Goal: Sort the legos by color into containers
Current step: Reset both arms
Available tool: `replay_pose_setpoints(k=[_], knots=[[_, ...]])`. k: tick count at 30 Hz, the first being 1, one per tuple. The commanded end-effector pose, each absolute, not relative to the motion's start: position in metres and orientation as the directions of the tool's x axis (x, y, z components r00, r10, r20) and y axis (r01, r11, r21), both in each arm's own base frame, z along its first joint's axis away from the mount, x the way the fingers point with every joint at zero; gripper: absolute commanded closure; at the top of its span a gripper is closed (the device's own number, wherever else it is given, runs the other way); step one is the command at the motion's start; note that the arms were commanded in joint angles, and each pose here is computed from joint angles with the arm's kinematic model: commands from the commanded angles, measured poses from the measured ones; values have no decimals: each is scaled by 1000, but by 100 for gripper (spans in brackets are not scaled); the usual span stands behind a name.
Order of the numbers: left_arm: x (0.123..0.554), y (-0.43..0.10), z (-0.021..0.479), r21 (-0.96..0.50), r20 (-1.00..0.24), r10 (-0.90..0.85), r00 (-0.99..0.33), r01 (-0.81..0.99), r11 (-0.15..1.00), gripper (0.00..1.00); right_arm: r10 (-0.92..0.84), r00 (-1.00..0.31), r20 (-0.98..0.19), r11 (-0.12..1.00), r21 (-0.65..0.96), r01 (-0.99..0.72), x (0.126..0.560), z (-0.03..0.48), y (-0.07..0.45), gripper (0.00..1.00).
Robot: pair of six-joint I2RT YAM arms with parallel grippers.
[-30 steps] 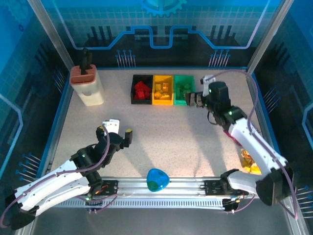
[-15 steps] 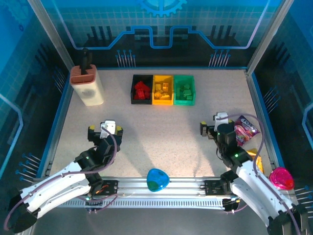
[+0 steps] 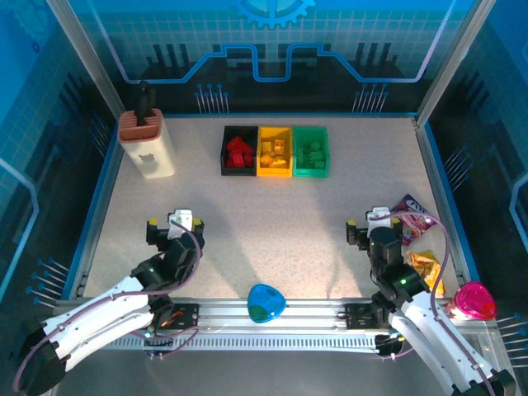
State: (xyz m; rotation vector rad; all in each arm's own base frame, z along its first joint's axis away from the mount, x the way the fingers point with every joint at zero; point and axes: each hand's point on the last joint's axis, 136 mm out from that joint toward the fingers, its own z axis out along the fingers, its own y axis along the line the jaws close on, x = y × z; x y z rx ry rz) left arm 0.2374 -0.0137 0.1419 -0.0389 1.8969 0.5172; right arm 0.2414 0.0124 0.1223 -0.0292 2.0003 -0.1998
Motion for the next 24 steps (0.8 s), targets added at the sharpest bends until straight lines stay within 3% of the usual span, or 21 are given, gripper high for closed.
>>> replay_pose_setpoints(k=[1, 9, 16, 24], knots=[[238, -9, 145, 286, -923, 172, -343, -316, 905, 1, -115, -385, -916, 982, -163, 94, 244, 129, 9, 0], [242, -2, 148, 279, -935, 170, -311, -351, 894, 1, -108, -295, -950, 977, -156, 146, 263, 138, 5, 0], [242, 4, 155, 232, -959, 145, -242, -382, 895, 1, -66, -132, -989, 978, -90, 188, 269, 151, -4, 0], [243, 13, 163, 159, -983, 107, -146, -412, 897, 1, -23, -75, -997, 976, -38, 214, 271, 152, -11, 0]])
